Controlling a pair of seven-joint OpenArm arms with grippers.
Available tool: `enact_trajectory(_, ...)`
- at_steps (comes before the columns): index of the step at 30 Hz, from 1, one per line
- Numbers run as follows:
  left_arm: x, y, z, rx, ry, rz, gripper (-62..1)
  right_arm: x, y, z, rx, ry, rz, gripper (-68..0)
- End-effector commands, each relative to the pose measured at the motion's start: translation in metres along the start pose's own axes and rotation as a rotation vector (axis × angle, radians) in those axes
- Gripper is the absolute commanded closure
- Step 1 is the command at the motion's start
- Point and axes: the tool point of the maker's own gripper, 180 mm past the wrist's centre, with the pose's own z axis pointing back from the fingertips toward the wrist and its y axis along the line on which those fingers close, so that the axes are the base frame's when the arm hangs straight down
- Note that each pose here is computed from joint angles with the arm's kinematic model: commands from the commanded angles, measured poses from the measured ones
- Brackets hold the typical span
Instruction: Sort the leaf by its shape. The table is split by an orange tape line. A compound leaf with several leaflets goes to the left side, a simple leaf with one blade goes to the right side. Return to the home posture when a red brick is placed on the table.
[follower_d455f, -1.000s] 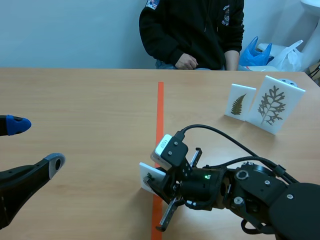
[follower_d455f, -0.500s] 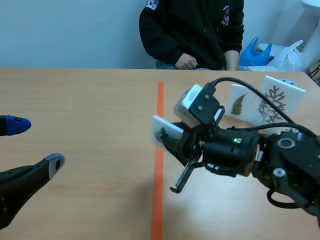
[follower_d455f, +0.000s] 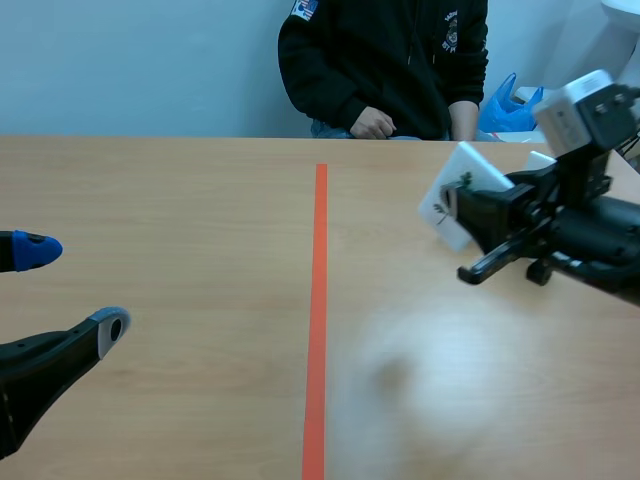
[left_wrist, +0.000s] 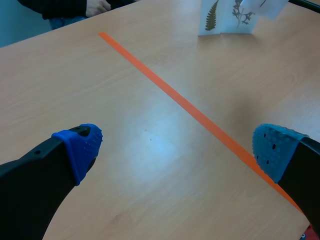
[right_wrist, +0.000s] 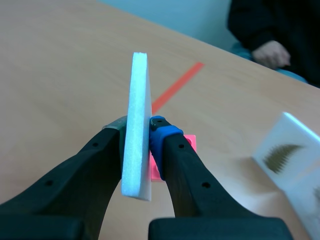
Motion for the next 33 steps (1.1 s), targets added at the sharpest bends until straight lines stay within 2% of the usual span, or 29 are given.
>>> enact_trajectory(1, 0.007, 0.001, 0.000, -0.004, -0.025, -0.006, -62.3, 0.012, -0.013, 0.003, -0.032, -0.032, -0.008, -1.5)
enact_trajectory(4, 0.007, 0.001, 0.000, -0.004, -0.025, -0.006, -62.3, 0.016, -0.040, 0.014, -0.109, -0.027, -0.035, -1.5)
enact_trajectory(8, 0.007, 0.001, 0.000, -0.004, -0.025, -0.006, -62.3, 0.018, -0.064, 0.026, -0.184, -0.013, -0.044, -1.5)
enact_trajectory(13, 0.007, 0.001, 0.000, -0.004, -0.025, -0.006, -62.3, 0.009, -0.092, 0.036, -0.312, 0.013, -0.071, -1.5)
enact_trajectory(23, 0.007, 0.001, 0.000, -0.003, -0.025, -0.005, -62.3, -0.043, -0.133, 0.034, -0.442, 0.054, -0.223, -1.5)
enact_trajectory(33, 0.007, 0.001, 0.000, -0.004, -0.025, -0.005, -62.3, -0.092, -0.159, 0.035, -0.549, 0.121, -0.248, -1.5)
